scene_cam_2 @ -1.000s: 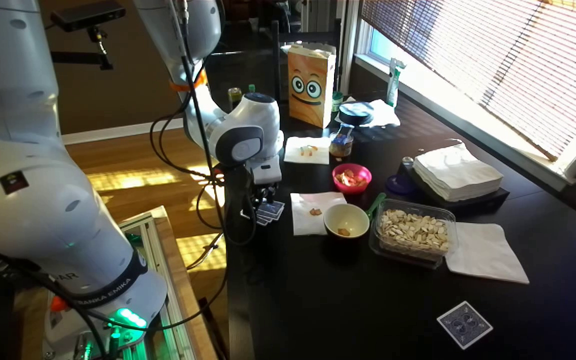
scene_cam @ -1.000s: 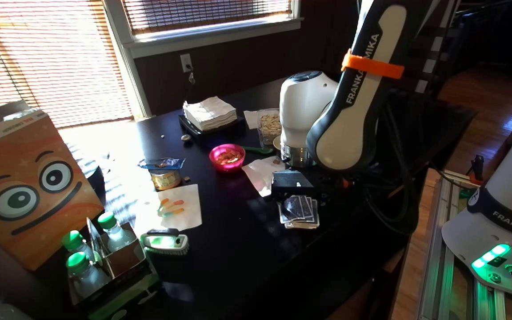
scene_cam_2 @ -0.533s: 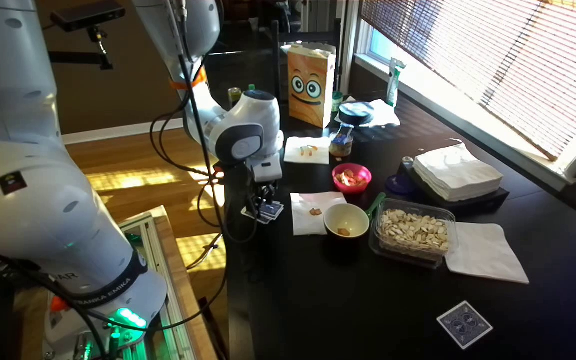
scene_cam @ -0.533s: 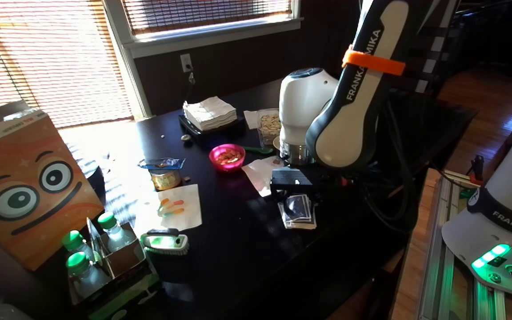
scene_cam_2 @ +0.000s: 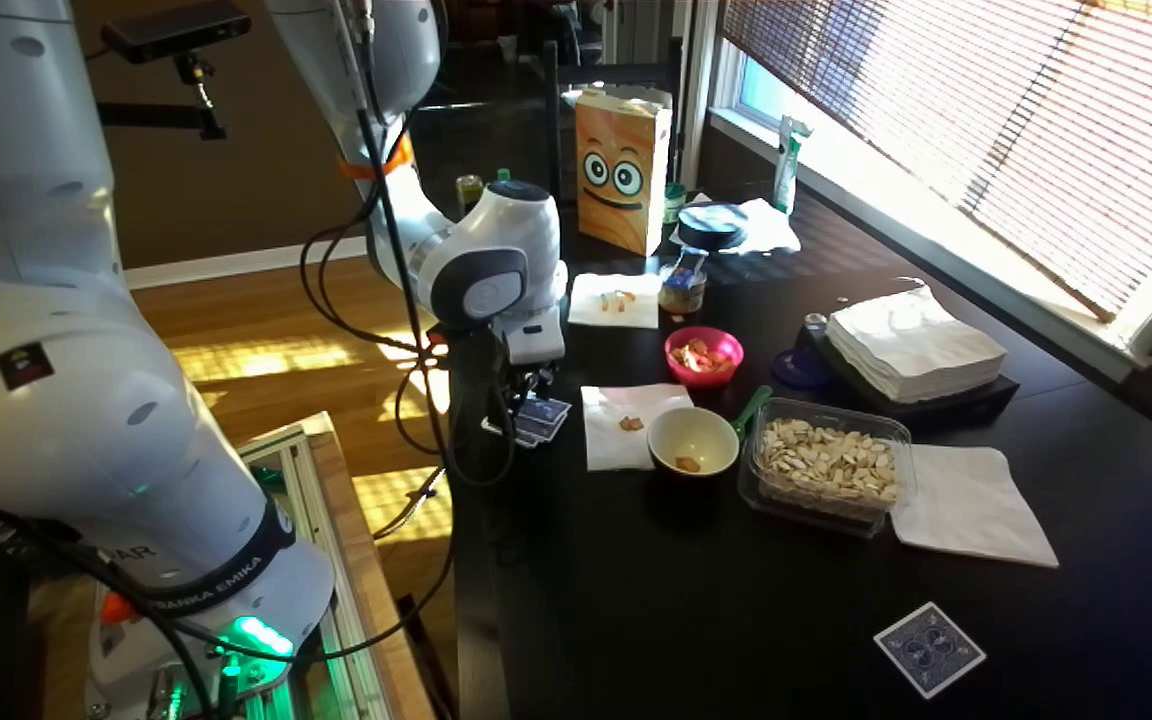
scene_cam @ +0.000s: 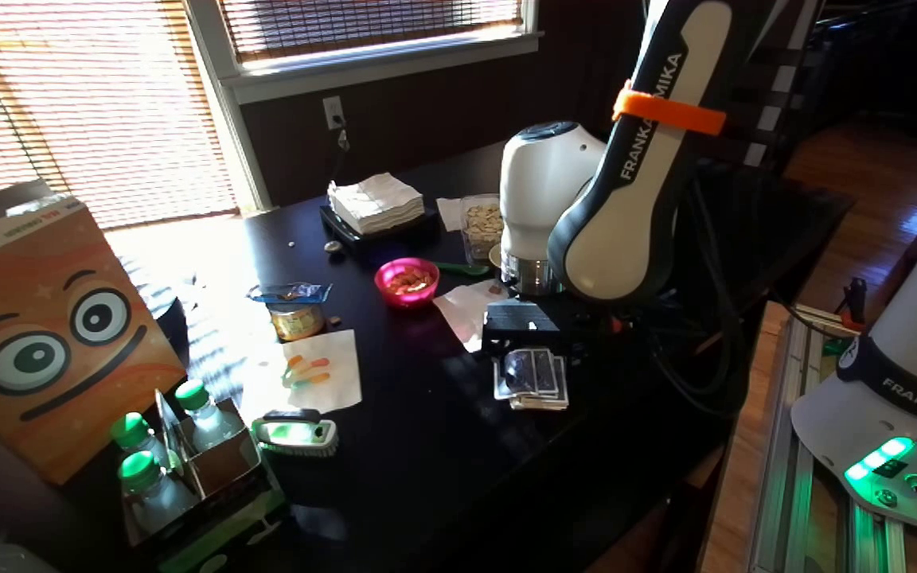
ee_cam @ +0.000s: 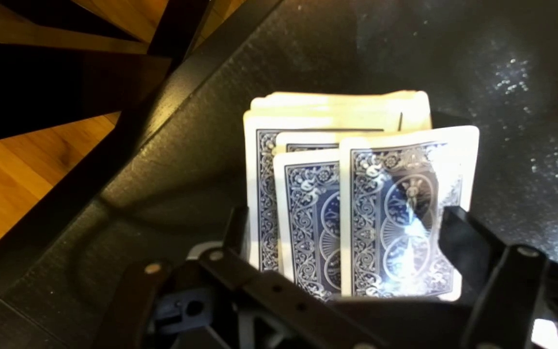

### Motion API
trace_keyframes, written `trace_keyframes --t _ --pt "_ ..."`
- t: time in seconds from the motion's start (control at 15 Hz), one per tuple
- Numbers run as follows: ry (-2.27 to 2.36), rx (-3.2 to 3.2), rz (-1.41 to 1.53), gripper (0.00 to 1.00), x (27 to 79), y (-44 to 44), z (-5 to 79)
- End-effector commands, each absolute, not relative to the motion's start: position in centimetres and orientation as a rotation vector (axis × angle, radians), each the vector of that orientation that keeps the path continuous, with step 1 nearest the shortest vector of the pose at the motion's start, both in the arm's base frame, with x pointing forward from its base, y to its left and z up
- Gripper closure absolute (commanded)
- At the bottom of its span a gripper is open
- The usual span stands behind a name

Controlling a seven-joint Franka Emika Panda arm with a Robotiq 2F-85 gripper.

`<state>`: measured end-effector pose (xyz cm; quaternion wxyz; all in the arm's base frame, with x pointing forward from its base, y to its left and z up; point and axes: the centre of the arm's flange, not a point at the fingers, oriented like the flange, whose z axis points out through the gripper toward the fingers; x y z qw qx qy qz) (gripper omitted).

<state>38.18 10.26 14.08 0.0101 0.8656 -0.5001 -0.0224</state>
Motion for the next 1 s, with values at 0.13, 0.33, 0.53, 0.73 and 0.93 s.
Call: trace_keyframes --t 0.13,0.33,0.53,0.73,0.93 --pt "-1.597 2.718 -0.049 0.0 36.9 9.7 14.9" --pt "-1.634 2.717 -0.029 0.0 36.2 9.5 14.9" --pt "-1.667 2.696 -0.022 0.0 35.2 9.2 14.9" --pt "-1.666 2.706 -0.021 0.0 35.7 9.4 14.8" --pt "-1.671 2.716 -0.021 0.0 36.0 9.6 14.4"
